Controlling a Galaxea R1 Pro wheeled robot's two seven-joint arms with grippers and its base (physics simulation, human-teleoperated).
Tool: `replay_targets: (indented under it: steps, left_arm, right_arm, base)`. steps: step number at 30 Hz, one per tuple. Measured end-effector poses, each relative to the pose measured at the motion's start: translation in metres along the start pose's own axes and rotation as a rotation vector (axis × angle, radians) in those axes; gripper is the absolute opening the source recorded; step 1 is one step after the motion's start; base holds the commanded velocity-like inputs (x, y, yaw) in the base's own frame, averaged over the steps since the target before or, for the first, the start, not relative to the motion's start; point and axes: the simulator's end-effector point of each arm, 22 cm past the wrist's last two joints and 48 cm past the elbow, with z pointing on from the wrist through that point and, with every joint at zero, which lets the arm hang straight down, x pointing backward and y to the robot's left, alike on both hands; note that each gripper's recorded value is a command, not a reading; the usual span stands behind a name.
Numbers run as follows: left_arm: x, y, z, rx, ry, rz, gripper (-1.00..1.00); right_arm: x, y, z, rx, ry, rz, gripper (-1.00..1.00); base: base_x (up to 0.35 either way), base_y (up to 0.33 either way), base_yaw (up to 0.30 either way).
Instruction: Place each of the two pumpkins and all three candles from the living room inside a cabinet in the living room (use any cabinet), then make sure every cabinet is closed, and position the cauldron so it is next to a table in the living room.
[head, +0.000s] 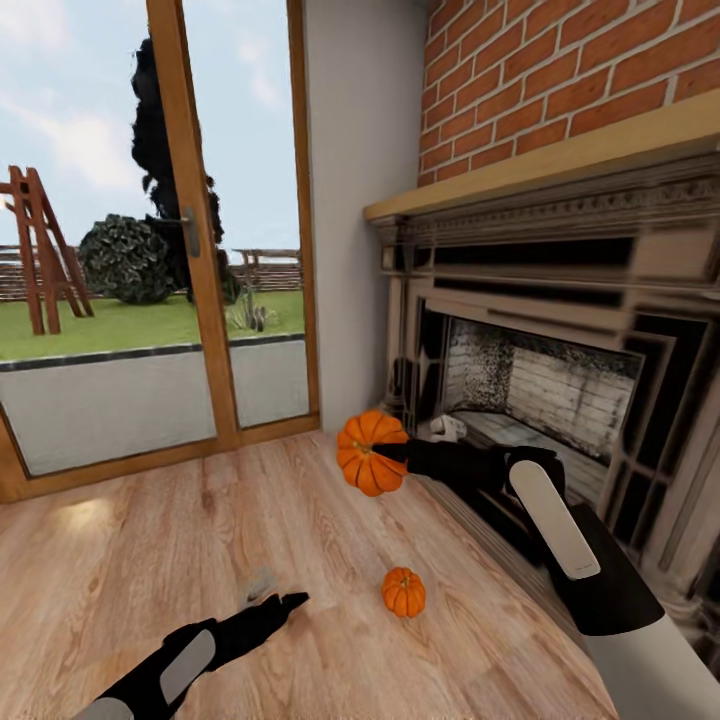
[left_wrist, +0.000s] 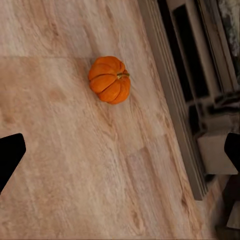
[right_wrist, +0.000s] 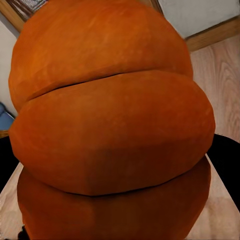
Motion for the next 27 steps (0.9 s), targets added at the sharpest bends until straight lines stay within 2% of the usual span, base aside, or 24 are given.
replay_targets:
  steps: [1,5,8,10,16,24,27]
  left_arm:
    - [-0.01,0.003,-0.005,0.012,-0.005,-0.014,1.0]
    - [-0.068,0.009,-0.035,0.1,-0.087,-0.087,1.0]
    - [-0.08,0.016,-0.041,0.115,-0.106,-0.103,1.0]
    - [-0.082,0.018,-0.041,0.119,-0.11,-0.111,1.0]
    - [-0.078,0.023,-0.035,0.119,-0.102,-0.125,1.0]
    - [-0.069,0.029,-0.026,0.116,-0.085,-0.139,1.0]
    - [-0.066,0.023,-0.02,0.128,-0.079,-0.138,1.0]
  right_arm:
    - [0.001,-0.002,0.001,0.001,0.003,0.002,-1.0]
    - [0.006,-0.008,0.006,0.003,0.013,0.012,-1.0]
    - [0.009,-0.013,0.01,0.006,0.014,0.022,-1.0]
    - [0.006,-0.016,0.013,0.004,-0.003,0.031,-1.0]
    - [0.012,-0.026,0.02,0.006,0.002,0.051,-1.0]
    - [0.024,-0.038,0.029,0.014,0.024,0.071,-1.0]
    - [0.028,-0.042,0.033,0.015,0.032,0.079,-1.0]
  base:
    - [0.0,0.0,-0.002]
    - [0.0,0.0,0.0]
    - [0.0,0.0,0.0]
    - [0.0,0.0,0.0]
    - [0.0,0.0,-0.044]
    - [0.0,0.0,-0.25]
    - [0.0,0.0,-0.273]
